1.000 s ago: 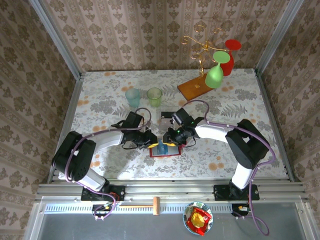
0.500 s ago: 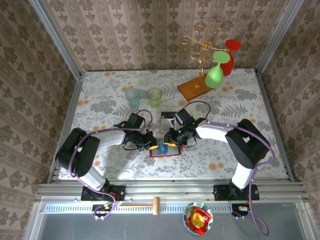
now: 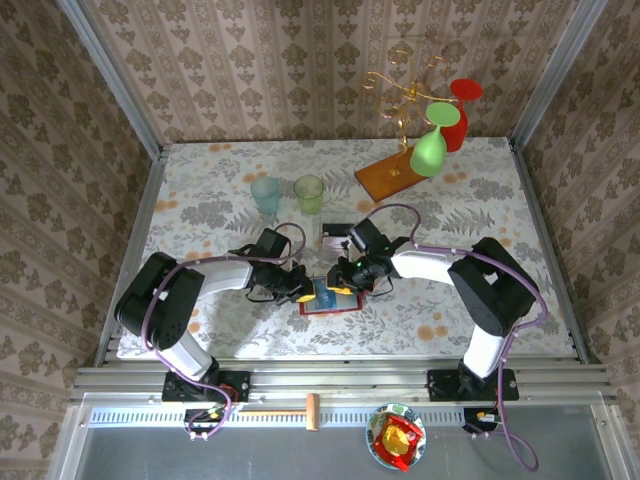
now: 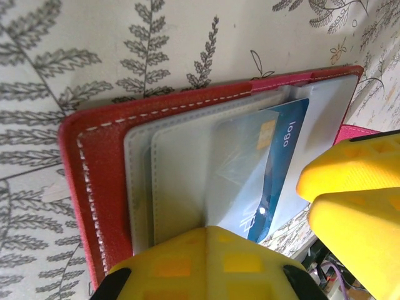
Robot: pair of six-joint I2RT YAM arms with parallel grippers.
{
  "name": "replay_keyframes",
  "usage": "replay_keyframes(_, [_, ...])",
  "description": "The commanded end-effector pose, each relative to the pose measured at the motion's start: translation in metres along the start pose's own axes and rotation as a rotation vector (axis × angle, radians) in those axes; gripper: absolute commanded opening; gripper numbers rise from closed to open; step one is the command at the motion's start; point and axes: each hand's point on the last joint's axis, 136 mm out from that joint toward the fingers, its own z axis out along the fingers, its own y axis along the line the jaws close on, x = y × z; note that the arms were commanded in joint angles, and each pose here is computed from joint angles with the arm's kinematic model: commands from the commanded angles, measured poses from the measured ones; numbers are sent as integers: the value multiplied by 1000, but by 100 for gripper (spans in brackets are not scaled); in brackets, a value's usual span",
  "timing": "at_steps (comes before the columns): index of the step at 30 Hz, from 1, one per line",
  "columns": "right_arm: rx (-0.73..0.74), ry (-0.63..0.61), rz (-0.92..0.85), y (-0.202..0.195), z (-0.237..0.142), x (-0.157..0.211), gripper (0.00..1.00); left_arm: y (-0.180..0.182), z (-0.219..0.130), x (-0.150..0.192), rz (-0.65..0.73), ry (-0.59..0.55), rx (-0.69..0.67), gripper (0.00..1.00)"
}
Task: Take the credit cards out of the card holder
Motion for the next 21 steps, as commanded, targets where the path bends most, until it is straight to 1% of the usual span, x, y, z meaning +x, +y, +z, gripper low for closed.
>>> replay_keyframes(1, [3,28,28,-9,7,5,30,15,5,6,0,21,-65,1])
replay_keyframes(10, [29,44,32,-18,12,7,30,17,5,7,-2,26,-74,0])
replay_keyframes(17, [-46,44,34,-5,12,6,27,18,5,7,-5,29,-75,0])
replay_keyframes(21, [-100,32,41,5,10,3,22,17,5,7,-1,27,-75,0])
